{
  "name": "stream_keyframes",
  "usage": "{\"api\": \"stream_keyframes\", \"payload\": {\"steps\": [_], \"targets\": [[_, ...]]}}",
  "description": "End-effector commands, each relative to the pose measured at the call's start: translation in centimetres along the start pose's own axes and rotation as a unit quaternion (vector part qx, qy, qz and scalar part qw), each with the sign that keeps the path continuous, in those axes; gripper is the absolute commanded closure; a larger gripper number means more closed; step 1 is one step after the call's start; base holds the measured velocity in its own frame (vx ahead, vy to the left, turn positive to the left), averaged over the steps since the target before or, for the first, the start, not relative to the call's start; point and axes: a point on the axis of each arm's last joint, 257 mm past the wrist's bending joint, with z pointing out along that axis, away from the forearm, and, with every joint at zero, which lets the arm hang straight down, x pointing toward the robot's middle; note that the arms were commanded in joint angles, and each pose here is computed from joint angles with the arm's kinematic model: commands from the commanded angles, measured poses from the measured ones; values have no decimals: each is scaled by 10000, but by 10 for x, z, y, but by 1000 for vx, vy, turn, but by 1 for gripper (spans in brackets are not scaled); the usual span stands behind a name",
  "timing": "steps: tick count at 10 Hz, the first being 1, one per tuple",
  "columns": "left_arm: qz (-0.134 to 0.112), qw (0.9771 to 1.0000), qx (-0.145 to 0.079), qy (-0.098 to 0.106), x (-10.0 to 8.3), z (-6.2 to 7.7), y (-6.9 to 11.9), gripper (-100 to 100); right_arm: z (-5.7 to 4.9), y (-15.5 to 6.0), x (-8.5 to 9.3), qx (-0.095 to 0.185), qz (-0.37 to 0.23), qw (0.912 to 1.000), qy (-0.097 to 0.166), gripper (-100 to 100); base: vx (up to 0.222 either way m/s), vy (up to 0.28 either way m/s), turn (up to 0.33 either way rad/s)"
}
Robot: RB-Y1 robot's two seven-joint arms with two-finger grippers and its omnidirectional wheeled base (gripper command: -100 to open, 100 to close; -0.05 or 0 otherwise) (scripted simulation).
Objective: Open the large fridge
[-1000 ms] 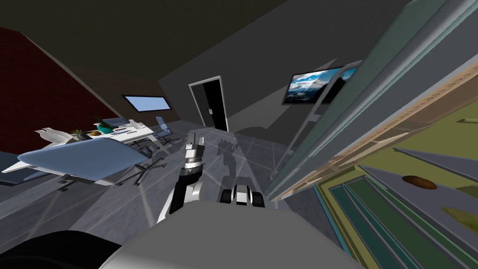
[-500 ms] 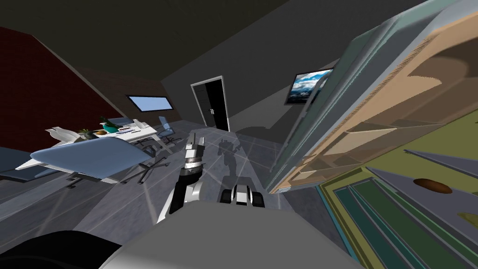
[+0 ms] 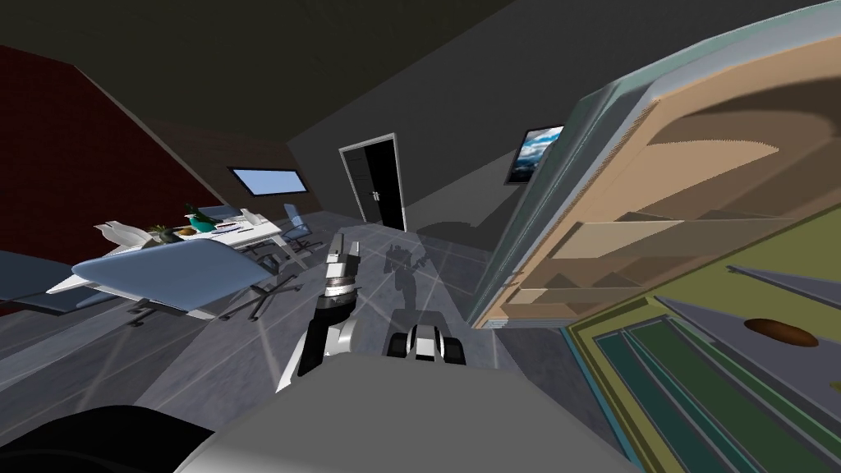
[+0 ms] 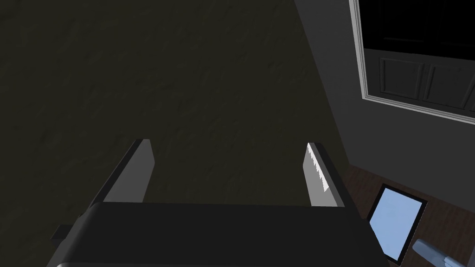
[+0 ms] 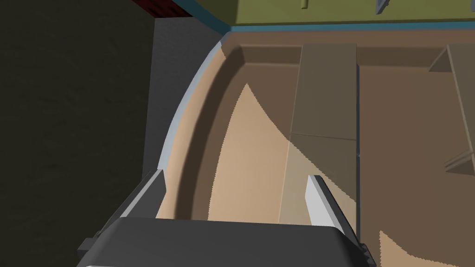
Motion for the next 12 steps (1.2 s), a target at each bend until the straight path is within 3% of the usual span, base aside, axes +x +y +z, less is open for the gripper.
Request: {"api": "stream_keyframes", "payload": {"steps": [1,7,8,12], "targets": [[0,10000,0,0,0,0,0,0,5,36,-4,-139,-127,9998,21,-100,-9,50,29],[0,10000,0,0,0,0,0,0,14,133,-31,-608,-278,9977,-52,-100,0,64,22],[0,10000,0,0,0,0,0,0,14,133,-32,-609,-277,9977,-54,-100,3,34,4],[0,10000,0,0,0,0,0,0,9,186,-53,-884,-310,9956,-85,-100,1,36,16]]}}
